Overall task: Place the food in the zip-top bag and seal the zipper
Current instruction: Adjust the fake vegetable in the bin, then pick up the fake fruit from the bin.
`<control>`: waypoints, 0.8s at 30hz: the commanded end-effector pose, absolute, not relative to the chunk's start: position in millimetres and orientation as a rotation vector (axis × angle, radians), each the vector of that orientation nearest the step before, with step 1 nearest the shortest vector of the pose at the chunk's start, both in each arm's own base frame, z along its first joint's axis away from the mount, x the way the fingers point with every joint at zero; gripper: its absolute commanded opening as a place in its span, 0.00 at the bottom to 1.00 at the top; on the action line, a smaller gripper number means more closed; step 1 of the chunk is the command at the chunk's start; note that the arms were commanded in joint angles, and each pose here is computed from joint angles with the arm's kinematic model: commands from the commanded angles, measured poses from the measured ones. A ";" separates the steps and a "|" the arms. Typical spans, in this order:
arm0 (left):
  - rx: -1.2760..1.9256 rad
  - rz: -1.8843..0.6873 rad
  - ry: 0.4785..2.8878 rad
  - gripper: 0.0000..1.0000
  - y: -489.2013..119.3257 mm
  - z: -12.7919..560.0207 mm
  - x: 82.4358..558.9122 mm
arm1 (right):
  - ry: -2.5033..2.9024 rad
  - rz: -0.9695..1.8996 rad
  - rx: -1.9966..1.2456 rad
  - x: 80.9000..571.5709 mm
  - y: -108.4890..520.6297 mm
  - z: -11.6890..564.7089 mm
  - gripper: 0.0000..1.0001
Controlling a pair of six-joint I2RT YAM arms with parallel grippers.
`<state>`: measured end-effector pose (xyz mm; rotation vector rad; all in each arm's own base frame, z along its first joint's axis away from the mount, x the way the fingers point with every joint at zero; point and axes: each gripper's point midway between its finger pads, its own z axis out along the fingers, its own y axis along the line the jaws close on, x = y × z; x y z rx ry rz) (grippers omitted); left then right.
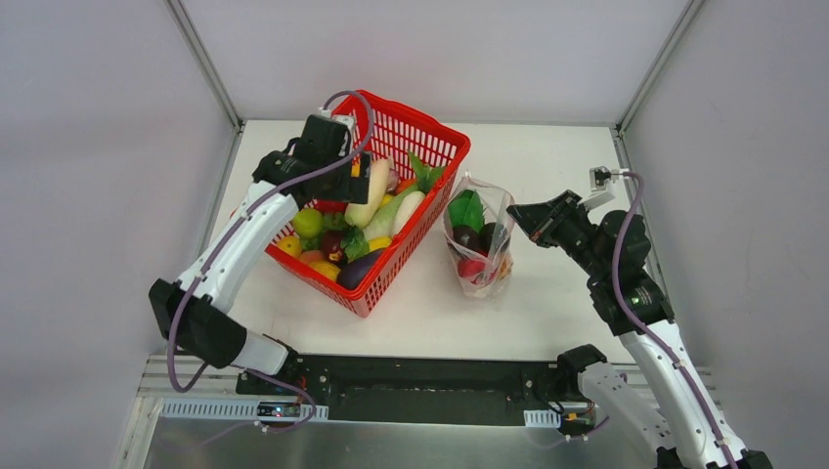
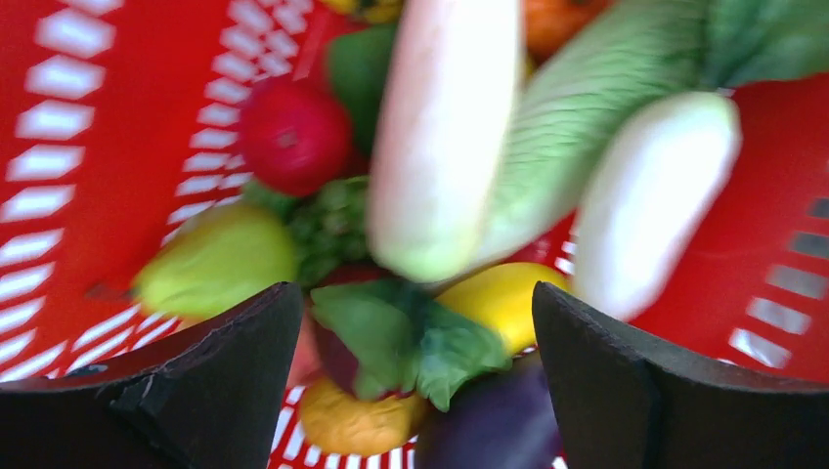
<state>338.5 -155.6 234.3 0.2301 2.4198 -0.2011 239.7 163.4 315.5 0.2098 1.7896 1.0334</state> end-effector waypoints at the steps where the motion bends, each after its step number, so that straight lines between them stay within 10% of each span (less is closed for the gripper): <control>1: -0.065 0.155 2.290 0.90 -83.1 248.6 330.2 | 1.702 1.059 0.185 237.1 163.2 344.2 0.00; 24: -0.859 0.255 1.944 0.86 -18.7 189.0 347.2 | 1.697 1.078 0.181 236.5 165.3 345.8 0.00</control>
